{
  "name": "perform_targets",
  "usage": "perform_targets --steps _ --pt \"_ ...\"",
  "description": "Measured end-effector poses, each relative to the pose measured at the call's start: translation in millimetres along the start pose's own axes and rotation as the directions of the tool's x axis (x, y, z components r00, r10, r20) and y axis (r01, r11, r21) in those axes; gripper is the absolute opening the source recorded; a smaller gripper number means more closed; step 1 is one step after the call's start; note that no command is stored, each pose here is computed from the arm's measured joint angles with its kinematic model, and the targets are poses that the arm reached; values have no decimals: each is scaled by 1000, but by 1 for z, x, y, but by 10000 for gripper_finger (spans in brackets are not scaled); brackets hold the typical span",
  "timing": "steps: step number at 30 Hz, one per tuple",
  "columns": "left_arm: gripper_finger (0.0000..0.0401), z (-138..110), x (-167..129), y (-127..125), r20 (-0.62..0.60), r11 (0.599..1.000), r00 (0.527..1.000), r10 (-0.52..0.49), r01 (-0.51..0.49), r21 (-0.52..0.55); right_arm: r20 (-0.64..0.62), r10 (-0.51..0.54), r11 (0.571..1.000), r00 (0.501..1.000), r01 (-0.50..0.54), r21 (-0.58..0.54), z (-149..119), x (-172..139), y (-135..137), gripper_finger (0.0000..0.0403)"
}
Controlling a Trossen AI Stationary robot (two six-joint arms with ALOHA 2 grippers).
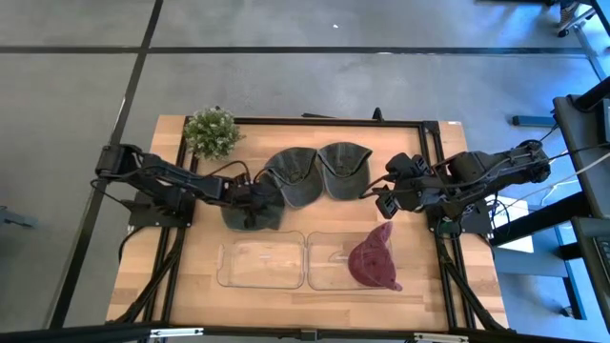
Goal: Pick & Place hat
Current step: Put the left grey cap into the left transparent bin
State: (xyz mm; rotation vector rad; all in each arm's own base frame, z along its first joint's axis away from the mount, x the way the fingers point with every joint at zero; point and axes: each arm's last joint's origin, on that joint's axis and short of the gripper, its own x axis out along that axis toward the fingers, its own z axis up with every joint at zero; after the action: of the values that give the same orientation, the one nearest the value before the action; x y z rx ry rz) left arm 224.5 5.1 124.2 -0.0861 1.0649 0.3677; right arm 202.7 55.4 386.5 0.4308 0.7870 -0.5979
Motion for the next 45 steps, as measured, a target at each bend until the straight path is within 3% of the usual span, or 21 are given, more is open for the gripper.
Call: perform_targets --steps 12,19,26,31,37,41,45 --pt "13 1 1 -1 16 999 999 -30 29 38 -1 0 999 1000 0 -47 0 0 0 232" --pt "5 6 -8 -1 21 998 998 -55 54 36 -2 -2 997 1000 2 -72 0 0 0 232" --pt "4 43 -64 5 144 997 987 -72 67 35 -3 -4 997 1000 4 -77 0 0 0 232" --pt "4 66 -119 13 291 999 956 -28 19 34 -4 -4 997 1000 4 -78 0 0 0 232" --pt "3 86 -183 14 537 995 840 -69 99 -26 -1 -6 997 1000 6 -81 0 0 -1 232" --pt "3 93 -212 -6 706 976 685 -178 212 40 4 -9 997 1000 9 -80 0 0 -1 232" --pt "3 91 -232 -41 807 972 555 -202 216 95 8 -8 998 1000 8 -68 0 0 0 232"
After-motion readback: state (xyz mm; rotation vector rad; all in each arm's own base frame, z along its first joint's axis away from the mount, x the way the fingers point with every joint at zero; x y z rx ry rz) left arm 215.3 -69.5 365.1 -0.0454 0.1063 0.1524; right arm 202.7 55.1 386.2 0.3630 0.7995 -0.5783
